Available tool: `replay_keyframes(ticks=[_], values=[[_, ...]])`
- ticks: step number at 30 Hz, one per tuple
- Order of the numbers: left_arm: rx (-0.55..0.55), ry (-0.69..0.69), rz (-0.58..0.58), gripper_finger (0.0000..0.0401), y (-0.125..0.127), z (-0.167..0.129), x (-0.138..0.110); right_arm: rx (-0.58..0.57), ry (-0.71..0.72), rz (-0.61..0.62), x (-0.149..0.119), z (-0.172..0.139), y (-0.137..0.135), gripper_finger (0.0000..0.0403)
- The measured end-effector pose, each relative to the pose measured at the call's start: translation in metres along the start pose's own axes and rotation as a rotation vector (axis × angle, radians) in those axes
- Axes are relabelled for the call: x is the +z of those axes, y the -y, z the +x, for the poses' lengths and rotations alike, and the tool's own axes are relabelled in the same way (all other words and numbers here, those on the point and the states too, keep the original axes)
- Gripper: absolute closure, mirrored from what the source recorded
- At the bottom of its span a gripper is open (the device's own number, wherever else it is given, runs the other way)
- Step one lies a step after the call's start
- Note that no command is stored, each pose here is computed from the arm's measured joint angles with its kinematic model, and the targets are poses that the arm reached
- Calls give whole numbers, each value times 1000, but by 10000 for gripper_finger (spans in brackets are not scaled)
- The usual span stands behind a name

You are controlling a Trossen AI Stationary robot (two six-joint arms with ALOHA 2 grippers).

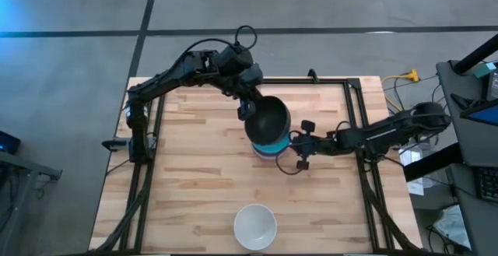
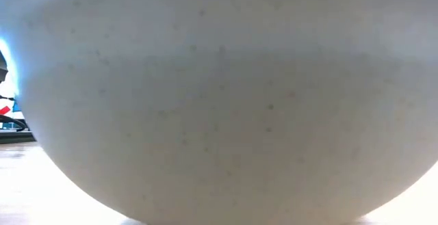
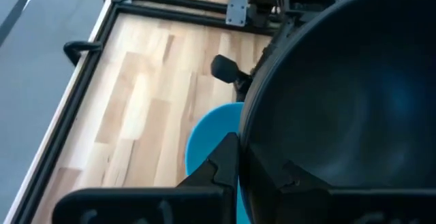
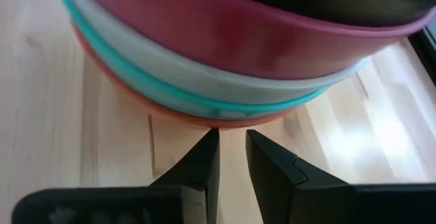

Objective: Nest bowls inside each other
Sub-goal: Stack the black bowl on the blue bowl

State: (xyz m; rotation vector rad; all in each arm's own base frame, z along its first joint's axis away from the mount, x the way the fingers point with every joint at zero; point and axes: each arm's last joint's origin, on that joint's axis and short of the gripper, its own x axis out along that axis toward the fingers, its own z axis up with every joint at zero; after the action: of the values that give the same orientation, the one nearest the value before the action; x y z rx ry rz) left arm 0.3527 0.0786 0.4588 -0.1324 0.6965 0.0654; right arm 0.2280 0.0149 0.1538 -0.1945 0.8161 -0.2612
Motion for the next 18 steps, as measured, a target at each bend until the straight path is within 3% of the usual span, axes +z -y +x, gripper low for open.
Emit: replay_keyframes(ticks=[18], values=[[105,-159,-48,401,-3,-2,-16,17,47,-138,35,37,-18,335]])
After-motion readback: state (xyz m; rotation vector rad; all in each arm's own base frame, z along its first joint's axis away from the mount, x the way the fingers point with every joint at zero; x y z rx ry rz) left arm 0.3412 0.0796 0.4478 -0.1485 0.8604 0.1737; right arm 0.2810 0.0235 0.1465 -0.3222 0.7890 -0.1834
